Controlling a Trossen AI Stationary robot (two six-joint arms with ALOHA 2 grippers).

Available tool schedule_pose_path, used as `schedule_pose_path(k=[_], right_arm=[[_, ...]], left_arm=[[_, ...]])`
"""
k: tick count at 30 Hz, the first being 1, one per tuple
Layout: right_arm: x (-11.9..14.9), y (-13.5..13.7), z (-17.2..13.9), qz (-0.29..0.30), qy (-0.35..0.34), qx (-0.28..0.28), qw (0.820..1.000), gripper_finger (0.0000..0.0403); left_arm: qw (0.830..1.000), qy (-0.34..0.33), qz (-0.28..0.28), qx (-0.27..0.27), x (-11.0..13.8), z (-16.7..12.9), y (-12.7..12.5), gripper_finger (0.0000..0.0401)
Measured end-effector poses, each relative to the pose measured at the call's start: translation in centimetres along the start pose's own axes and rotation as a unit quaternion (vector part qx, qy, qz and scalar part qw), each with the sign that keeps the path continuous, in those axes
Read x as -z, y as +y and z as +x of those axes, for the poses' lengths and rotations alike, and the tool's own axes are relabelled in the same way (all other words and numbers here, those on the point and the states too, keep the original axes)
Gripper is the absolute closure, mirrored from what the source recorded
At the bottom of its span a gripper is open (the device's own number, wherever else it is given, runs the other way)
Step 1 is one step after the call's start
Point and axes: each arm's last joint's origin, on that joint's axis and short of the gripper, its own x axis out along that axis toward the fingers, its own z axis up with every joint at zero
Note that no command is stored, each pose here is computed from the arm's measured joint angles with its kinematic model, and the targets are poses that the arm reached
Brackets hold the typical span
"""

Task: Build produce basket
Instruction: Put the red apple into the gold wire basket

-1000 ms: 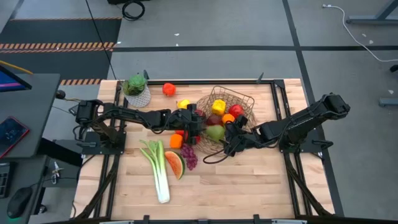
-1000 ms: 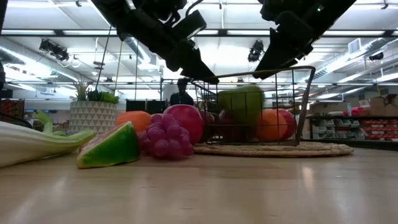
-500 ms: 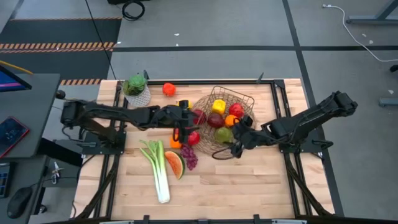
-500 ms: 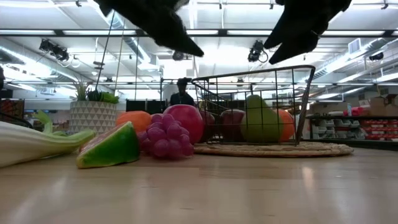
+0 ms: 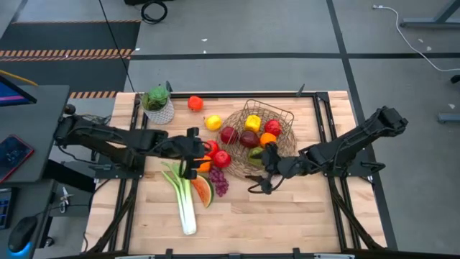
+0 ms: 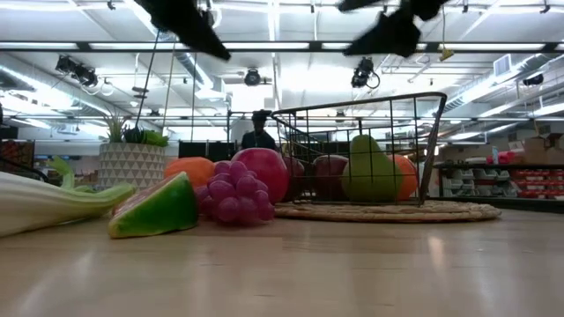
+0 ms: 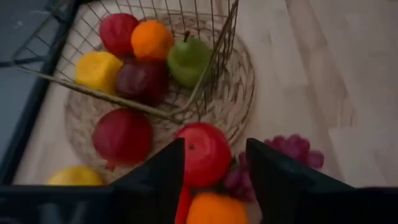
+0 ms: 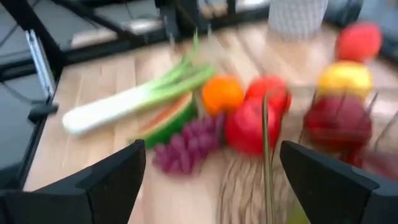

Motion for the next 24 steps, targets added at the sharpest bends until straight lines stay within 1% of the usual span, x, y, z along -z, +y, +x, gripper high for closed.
schedule_pose_path(k=[2, 6, 8, 11, 15, 17, 18, 20, 22, 24], right_arm=[[-0.4, 0.2, 0.8, -0.019, -0.032, 0.002, 0.999, 0.0028], [-1.6, -0.4, 2.5, -0.070, -0.083, 0.003, 0.994, 0.0028], [-3.2, -1.0, 2.8, -0.067, -0.107, 0.012, 0.992, 0.0028], [-5.7, -2.1, 2.4, -0.066, -0.126, 0.034, 0.989, 0.0028], [-8.6, -2.7, 0.8, -0.080, -0.148, 0.048, 0.985, 0.0028], [-9.4, -2.9, 0.0, -0.103, -0.154, 0.059, 0.981, 0.0028], [-10.0, -2.9, -0.3, -0.116, -0.162, 0.065, 0.978, 0.0028], [-11.1, -3.0, -1.1, -0.140, -0.179, 0.081, 0.970, 0.0028], [-12.4, -3.2, -2.1, -0.154, -0.198, 0.097, 0.963, 0.0028], [-13.4, -3.4, -2.8, -0.166, -0.204, 0.114, 0.958, 0.0028]], left_arm=[[1.000, -0.026, 0.002, -0.005, -0.5, -0.5, -0.3, 0.0237], [0.999, -0.035, 0.029, -0.003, -0.6, -0.9, -0.7, 0.0255], [0.998, -0.047, 0.040, -0.009, -0.3, -0.4, -0.8, 0.0261], [0.997, -0.058, 0.048, -0.035, 1.0, 0.7, -0.9, 0.0269], [0.996, -0.030, 0.048, -0.070, 3.3, 1.5, -0.5, 0.0277], [0.995, -0.007, 0.045, -0.089, 4.5, 1.8, 0.1, 0.0280], [0.995, -0.011, 0.038, -0.097, 4.7, 1.9, 0.5, 0.0281], [0.993, 0.004, 0.035, -0.115, 5.4, 1.7, 1.7, 0.0284], [0.992, -0.003, 0.018, -0.128, 5.3, 1.8, 3.2, 0.0287], [0.991, 0.005, -0.001, -0.132, 5.7, 1.6, 4.7, 0.0291]])
